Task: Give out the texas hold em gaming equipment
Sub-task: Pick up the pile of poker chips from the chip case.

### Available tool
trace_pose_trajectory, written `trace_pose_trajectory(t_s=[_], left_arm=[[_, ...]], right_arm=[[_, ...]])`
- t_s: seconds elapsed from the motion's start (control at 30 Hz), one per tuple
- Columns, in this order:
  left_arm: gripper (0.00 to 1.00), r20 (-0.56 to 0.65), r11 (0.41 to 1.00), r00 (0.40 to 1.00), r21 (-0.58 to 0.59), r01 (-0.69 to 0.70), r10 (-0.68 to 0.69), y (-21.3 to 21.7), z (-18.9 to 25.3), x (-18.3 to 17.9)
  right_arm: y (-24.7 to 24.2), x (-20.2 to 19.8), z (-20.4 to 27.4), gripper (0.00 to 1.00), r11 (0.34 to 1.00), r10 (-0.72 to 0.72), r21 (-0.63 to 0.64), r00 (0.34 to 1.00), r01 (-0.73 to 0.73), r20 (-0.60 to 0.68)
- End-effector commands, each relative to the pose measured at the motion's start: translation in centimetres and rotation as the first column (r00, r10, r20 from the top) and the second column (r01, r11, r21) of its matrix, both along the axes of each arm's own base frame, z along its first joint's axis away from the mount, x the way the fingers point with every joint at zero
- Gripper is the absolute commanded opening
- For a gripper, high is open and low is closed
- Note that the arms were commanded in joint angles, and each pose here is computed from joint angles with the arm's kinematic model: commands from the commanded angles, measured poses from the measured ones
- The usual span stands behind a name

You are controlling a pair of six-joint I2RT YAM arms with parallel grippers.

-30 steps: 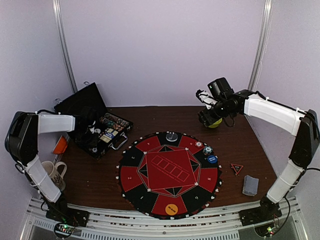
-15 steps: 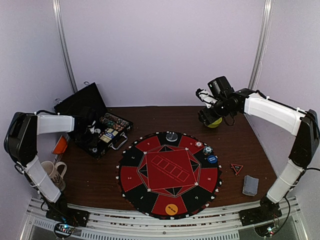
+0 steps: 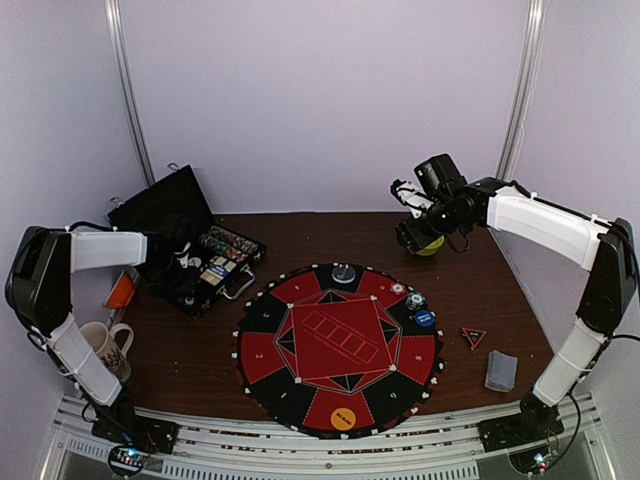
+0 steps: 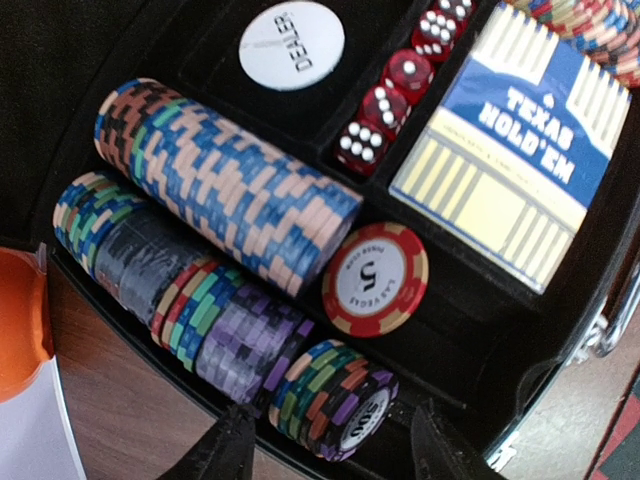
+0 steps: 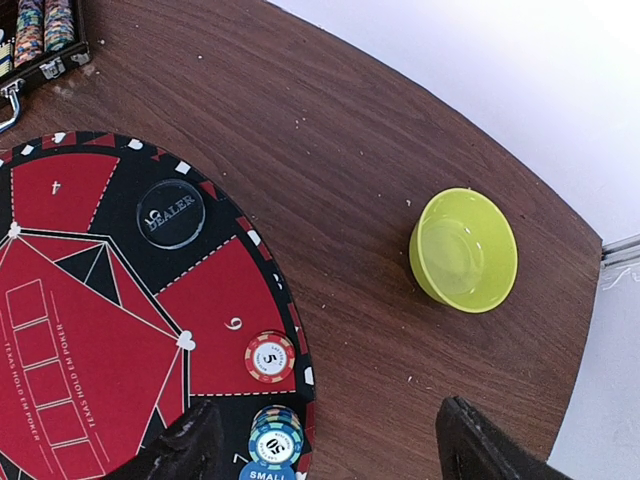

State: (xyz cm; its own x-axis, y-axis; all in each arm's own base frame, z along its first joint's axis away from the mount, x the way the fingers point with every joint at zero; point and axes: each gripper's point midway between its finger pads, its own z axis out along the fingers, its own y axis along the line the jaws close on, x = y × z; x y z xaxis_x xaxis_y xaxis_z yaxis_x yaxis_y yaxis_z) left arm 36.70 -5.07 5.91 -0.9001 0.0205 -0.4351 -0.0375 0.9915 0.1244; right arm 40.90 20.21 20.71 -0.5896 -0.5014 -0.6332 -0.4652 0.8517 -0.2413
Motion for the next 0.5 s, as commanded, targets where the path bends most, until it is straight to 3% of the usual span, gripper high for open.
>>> trace_pose_trajectory(t_s=[0.0, 0.47], left_arm=[[0.51, -0.01, 1.0, 0.999, -0.004, -0.031, 0.031, 0.3, -0.3, -0.8], [0.51, -0.006, 1.0, 1.0, 0.027, -0.014, 0.014, 0.5, -1.6, 0.1]], right_arm=[[-0.2, -0.2, -0.2, 0.76, 1.0, 0.003, -0.01, 1.0, -0.003, -0.017], [-0.4, -0.5, -0.7, 0.76, 1.0, 0.005, -0.022, 1.0, -0.005, -0.03]])
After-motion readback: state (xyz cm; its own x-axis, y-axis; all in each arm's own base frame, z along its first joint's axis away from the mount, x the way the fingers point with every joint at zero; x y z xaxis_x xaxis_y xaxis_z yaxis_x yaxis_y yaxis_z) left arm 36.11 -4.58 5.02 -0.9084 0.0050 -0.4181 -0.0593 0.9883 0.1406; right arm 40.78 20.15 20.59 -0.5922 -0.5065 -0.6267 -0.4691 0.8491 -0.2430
